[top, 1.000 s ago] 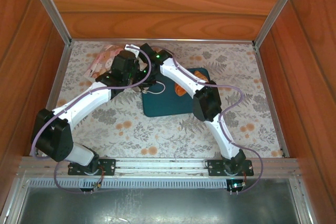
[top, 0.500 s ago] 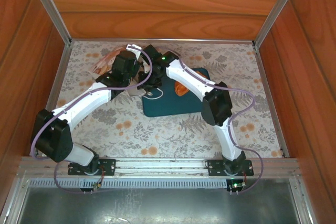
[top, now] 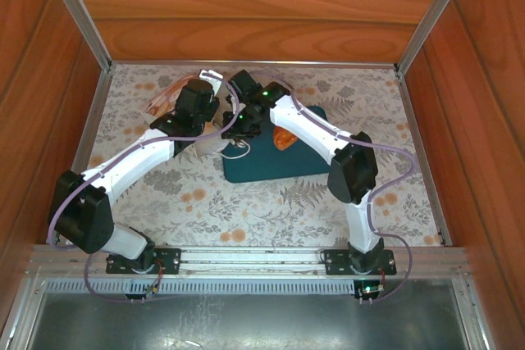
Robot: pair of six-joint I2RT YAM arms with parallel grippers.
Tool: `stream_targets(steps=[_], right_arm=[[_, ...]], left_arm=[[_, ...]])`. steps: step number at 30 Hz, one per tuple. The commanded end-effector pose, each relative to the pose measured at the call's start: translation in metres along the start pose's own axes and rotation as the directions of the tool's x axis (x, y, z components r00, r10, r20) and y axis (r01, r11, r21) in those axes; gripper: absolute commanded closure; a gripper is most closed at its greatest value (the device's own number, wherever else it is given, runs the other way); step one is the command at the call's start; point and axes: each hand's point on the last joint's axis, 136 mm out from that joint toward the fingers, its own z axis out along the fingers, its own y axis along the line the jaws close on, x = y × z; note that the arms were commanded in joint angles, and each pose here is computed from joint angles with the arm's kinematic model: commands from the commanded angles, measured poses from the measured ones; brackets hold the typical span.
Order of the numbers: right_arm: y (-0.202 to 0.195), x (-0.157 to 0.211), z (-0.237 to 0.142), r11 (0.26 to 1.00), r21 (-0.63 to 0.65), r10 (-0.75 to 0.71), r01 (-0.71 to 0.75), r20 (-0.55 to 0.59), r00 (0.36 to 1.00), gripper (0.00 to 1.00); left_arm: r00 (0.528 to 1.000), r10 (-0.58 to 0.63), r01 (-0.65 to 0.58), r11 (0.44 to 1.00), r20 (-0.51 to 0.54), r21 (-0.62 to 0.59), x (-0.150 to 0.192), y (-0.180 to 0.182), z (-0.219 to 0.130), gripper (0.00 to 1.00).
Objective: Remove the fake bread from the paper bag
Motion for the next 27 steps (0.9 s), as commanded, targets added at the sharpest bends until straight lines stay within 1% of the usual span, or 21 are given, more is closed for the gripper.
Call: stream_targets(steps=[1, 15, 23, 26, 27], right_arm=[[0.013, -0.001, -0.027, 0.999, -0.023, -0.044, 0.046, 0.062, 0.997, 1.00], [0.015, 0.018, -0.079, 0.995, -0.034, -0.092, 0.097, 0.127, 0.988, 1.00], [0.012, 0.028, -0.108, 0.993, -0.012, -0.118, 0.121, 0.147, 0.982, 1.00], [0.004, 0.037, -0.121, 0.993, 0.012, -0.120, 0.119, 0.145, 0.982, 1.00], [0.003, 0.041, -0.131, 0.993, 0.014, -0.121, 0.121, 0.156, 0.980, 1.00]], left_arm=[[1.000, 0.008, -0.009, 1.000, -0.016, -0.026, 0.005, 0.004, 0.002, 1.00], [1.000, -0.002, 0.001, 0.999, -0.014, -0.047, 0.001, 0.015, 0.005, 1.00], [1.000, -0.006, 0.005, 0.998, -0.015, -0.058, 0.000, 0.020, 0.008, 1.00], [1.000, -0.009, 0.008, 0.998, -0.013, -0.064, -0.001, 0.024, 0.009, 1.00], [1.000, -0.009, 0.008, 0.998, -0.013, -0.067, -0.001, 0.025, 0.009, 1.00]])
